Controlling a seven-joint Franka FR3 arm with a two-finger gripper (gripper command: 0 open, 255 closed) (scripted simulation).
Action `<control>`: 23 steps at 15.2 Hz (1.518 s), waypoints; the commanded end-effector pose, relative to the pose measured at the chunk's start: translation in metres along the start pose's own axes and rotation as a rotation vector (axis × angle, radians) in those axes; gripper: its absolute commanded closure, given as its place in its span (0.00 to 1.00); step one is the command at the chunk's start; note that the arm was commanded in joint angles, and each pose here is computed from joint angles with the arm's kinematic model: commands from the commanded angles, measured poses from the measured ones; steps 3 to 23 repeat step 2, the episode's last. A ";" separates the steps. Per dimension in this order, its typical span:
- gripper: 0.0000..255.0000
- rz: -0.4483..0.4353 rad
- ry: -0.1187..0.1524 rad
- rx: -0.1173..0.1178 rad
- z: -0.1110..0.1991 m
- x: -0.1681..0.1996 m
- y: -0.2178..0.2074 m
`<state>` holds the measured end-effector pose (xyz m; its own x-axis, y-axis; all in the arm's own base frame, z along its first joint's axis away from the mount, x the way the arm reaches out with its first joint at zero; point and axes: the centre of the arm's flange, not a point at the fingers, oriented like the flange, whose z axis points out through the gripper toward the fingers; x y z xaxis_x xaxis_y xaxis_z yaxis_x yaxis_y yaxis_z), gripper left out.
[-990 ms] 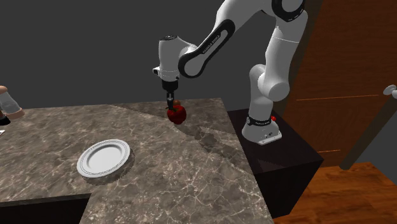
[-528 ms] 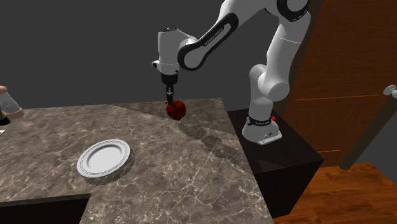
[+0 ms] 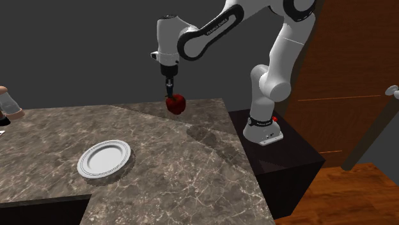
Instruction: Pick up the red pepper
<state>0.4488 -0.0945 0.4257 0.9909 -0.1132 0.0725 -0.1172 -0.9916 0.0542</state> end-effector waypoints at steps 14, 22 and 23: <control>1.00 0.000 0.000 0.000 -0.007 0.000 0.000; 1.00 0.000 0.000 0.000 -0.007 0.000 0.000; 1.00 0.000 0.000 0.000 -0.007 0.000 0.000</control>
